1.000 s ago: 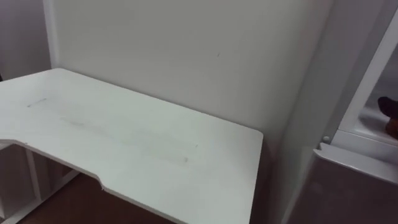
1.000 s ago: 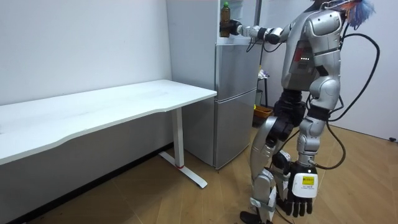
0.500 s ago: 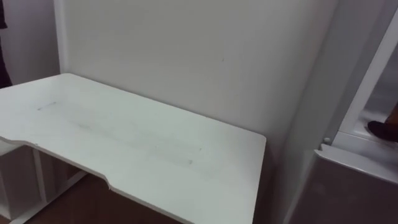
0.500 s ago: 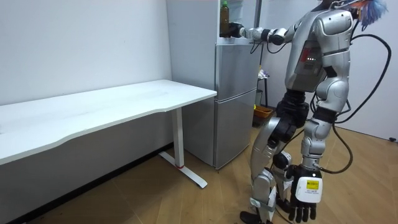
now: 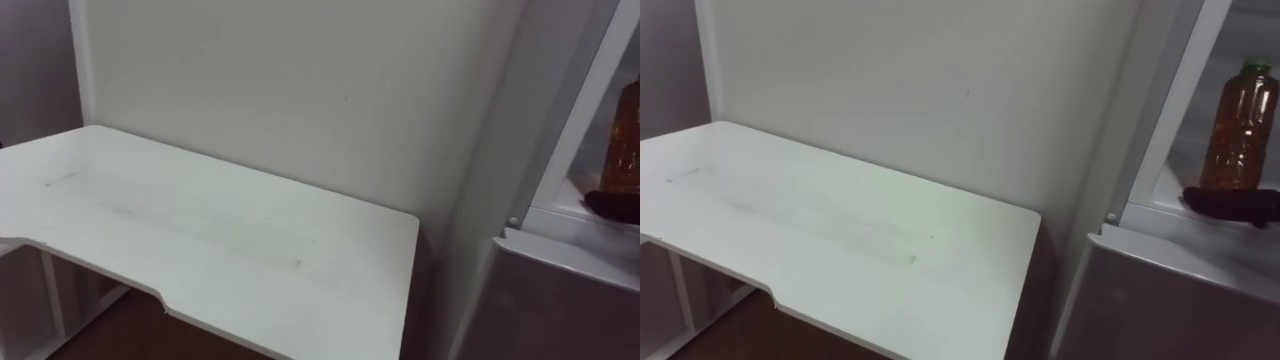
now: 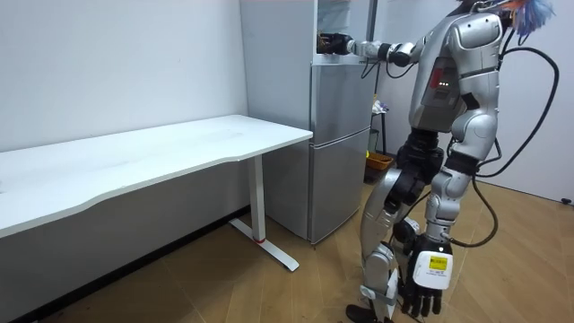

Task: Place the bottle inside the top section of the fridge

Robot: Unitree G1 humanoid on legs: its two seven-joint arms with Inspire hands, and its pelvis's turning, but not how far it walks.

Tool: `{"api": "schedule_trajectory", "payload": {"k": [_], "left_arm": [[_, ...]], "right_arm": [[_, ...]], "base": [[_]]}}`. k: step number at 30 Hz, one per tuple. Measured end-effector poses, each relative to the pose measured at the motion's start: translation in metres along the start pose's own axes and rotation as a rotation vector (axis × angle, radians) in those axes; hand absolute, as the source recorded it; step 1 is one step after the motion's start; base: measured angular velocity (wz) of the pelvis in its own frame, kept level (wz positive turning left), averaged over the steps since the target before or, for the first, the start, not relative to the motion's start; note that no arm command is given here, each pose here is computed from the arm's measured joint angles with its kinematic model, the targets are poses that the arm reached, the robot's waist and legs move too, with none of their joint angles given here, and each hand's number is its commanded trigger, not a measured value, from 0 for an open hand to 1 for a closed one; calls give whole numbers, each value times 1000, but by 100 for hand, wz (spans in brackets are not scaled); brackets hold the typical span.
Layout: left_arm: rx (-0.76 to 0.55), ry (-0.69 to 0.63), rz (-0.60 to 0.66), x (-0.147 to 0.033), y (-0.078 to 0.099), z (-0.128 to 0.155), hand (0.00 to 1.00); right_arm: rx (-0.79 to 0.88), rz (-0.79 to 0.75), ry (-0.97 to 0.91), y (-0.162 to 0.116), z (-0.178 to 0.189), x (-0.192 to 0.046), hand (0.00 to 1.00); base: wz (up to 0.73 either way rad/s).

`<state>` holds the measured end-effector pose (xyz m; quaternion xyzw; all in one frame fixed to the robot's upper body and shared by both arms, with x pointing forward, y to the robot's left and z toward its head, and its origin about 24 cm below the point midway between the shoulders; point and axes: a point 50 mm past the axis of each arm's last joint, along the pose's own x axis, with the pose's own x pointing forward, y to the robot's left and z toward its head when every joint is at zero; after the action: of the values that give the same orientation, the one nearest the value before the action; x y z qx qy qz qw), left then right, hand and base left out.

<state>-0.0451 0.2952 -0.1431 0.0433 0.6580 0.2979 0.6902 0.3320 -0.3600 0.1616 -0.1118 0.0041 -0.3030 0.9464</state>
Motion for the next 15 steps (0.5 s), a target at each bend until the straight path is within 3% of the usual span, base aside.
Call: {"api": "schedule_trajectory", "payload": {"k": [15], "left_arm": [[31, -34, 2, -1, -7, 1, 0]], "right_arm": [[77, -114, -152, -10, 19, -23, 0]], "base": [[-5]]}}
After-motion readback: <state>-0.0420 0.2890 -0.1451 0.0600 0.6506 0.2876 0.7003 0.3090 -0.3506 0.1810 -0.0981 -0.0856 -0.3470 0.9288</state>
